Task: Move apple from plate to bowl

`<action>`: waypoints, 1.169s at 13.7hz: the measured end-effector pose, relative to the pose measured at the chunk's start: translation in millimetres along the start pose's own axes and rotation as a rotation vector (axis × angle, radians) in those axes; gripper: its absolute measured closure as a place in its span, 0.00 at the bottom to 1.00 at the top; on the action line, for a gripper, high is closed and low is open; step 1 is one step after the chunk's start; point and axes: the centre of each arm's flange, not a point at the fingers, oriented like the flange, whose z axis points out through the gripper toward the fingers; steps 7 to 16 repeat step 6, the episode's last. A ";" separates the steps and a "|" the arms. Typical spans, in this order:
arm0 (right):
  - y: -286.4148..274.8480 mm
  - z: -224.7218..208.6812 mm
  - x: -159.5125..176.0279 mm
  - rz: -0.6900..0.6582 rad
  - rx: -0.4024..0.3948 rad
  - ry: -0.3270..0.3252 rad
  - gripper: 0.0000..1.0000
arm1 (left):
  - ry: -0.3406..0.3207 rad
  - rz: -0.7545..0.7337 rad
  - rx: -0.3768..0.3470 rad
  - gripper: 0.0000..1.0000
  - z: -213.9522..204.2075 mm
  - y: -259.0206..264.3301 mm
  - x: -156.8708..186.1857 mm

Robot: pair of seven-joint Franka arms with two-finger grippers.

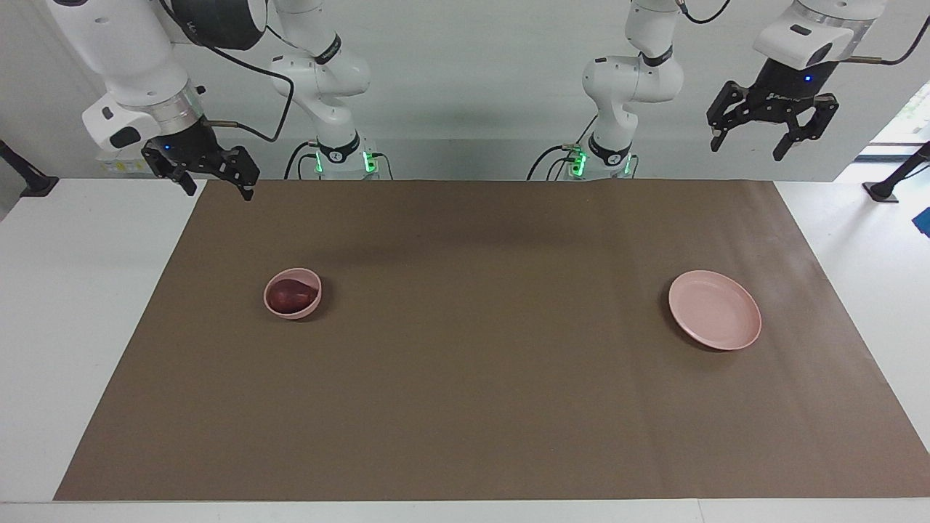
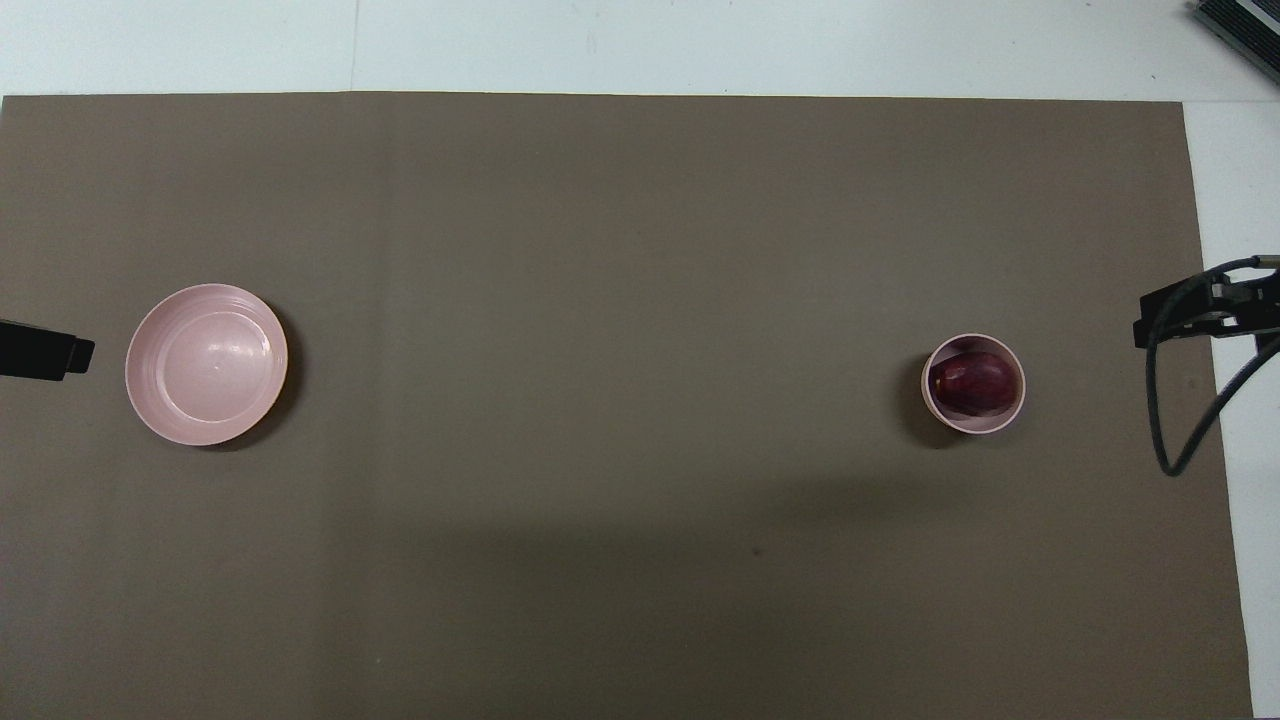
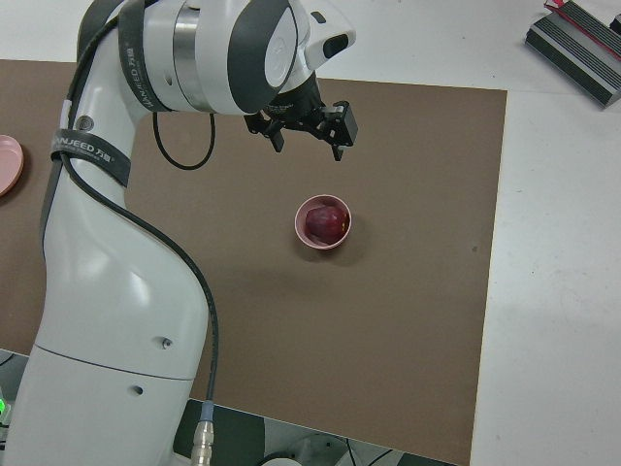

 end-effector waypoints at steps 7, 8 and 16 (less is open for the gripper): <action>0.1 -1.9 0.0 0.000 0.001 0.005 0.00 | 0.000 0.001 0.000 0.00 0.0 0.7 0.1; 0.1 -1.9 0.0 0.000 0.001 0.005 0.00 | 0.000 0.001 0.000 0.00 0.0 0.7 0.1; 0.1 -1.9 0.0 0.000 0.001 0.005 0.00 | 0.000 0.001 0.000 0.00 0.0 0.7 0.1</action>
